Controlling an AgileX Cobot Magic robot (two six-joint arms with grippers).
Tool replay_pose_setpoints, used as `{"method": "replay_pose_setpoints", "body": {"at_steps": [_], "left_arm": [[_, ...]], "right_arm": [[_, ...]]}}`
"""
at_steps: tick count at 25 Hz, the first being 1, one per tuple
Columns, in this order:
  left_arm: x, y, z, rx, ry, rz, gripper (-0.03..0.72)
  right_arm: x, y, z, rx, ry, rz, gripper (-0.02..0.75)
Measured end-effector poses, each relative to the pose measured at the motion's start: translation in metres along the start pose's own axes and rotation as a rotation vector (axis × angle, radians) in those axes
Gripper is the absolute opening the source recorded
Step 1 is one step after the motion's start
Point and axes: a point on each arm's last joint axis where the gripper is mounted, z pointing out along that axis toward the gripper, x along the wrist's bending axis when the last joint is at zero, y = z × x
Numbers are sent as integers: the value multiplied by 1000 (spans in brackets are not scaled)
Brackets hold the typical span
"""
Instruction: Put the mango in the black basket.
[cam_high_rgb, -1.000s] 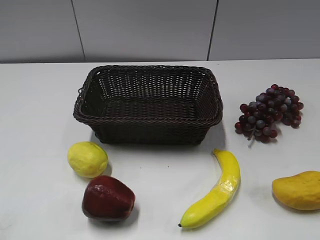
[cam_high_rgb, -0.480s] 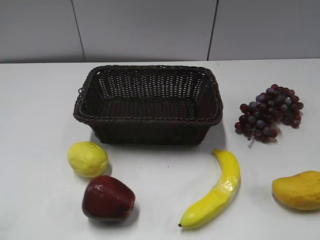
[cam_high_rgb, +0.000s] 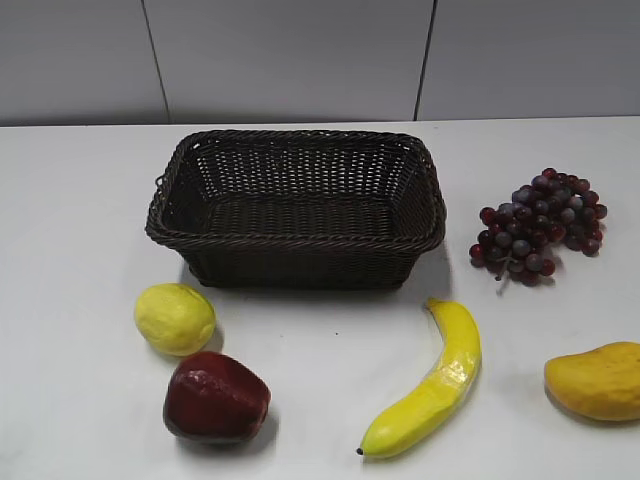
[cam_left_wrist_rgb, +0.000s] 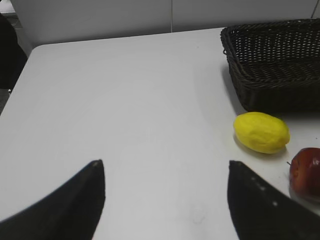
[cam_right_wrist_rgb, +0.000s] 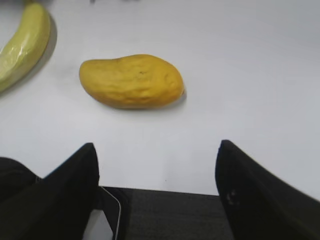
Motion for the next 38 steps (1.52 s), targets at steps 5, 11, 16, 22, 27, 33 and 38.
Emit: {"method": "replay_pose_setpoints", "body": {"at_steps": [5,11,16,22,27,33,38], "left_arm": [[0,0,0,0,0,0,573],[0,0,0,0,0,0,549],[0,0,0,0,0,0,532],[0,0,0,0,0,0,527],[0,0,0,0,0,0,527],[0,0,0,0,0,0,527],[0,0,0,0,0,0,527]], "right_arm": [[1,13,21,62,77,-314,554],[-3,25,47,116,124,-532,554],[-8,37,72,124,125,-611,554],[-4,49,104,210,202,-723,563],[10,50,131,316,212,-1010,604],[19,51,157,342,196,-1173,608],[20,44,178,403,238,-1177,608]]}}
